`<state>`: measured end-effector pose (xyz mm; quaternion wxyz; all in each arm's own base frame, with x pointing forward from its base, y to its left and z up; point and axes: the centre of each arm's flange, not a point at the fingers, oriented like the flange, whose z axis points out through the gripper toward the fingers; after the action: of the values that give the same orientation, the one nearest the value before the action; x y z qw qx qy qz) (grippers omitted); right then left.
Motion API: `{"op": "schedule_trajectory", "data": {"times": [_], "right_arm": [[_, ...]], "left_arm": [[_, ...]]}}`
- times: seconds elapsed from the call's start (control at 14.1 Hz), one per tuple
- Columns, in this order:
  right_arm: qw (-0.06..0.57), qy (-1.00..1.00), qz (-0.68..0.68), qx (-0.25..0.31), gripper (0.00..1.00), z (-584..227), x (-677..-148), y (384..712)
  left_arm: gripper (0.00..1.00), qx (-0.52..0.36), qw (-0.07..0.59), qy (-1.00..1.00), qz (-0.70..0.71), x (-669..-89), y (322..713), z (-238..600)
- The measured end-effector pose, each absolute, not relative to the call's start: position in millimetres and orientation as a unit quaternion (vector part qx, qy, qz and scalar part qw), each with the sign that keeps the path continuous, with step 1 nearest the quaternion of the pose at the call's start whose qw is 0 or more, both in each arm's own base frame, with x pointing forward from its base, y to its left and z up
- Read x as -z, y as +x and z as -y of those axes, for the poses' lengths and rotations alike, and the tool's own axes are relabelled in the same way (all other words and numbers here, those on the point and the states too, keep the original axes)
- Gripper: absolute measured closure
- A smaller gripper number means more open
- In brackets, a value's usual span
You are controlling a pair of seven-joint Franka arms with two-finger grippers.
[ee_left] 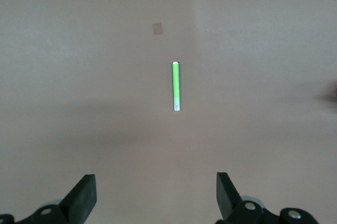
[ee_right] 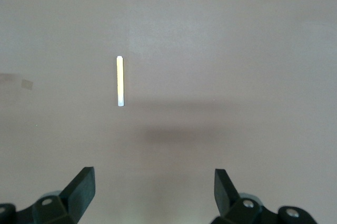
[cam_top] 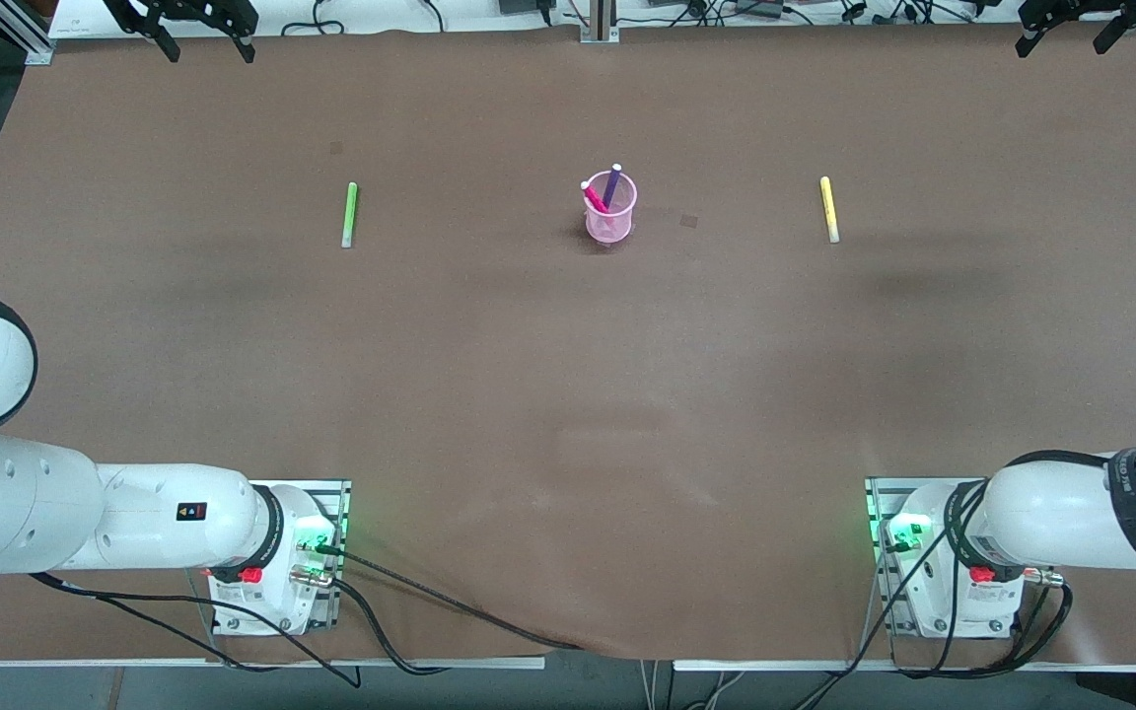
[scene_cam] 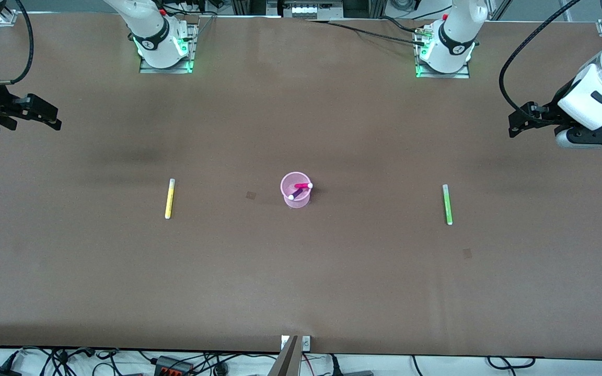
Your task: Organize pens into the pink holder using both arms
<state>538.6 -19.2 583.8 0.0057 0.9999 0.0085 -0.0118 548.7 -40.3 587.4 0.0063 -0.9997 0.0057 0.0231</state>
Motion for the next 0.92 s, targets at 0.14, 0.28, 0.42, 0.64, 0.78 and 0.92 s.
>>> {"op": "schedule_trajectory", "data": {"times": [0.14,0.28,0.42,0.64,0.78,0.92], "right_arm": [[0.006,1.0,-0.009,0.011,0.0,19.1,-584.6,538.3],[0.006,1.0,-0.009,0.01,0.0,18.5,-583.9,538.6],[0.006,1.0,-0.009,0.009,0.0,18.5,-584.0,538.9],[0.007,1.0,-0.01,0.01,0.0,17.9,-582.6,539.0],[0.007,1.0,-0.012,0.011,0.0,15.8,-581.5,539.0],[0.007,1.0,-0.013,0.011,0.0,15.2,-581.4,539.0]], "left_arm": [[0.0,-0.024,-0.001,-1.0,-0.004,-587.3,548.6,40.6],[0.0,-0.025,-0.01,-1.0,-0.002,-587.3,548.6,41.4],[0.0,-0.025,-0.021,-0.999,0.0,-587.3,548.7,41.1],[0.0,-0.026,-0.022,-0.999,0.005,-587.2,549.0,36.1],[0.0,-0.026,-0.022,-0.999,0.006,-586.9,549.1,35.7],[0.0,-0.027,-0.022,-0.999,0.005,-586.7,549.0,36.1]]}}
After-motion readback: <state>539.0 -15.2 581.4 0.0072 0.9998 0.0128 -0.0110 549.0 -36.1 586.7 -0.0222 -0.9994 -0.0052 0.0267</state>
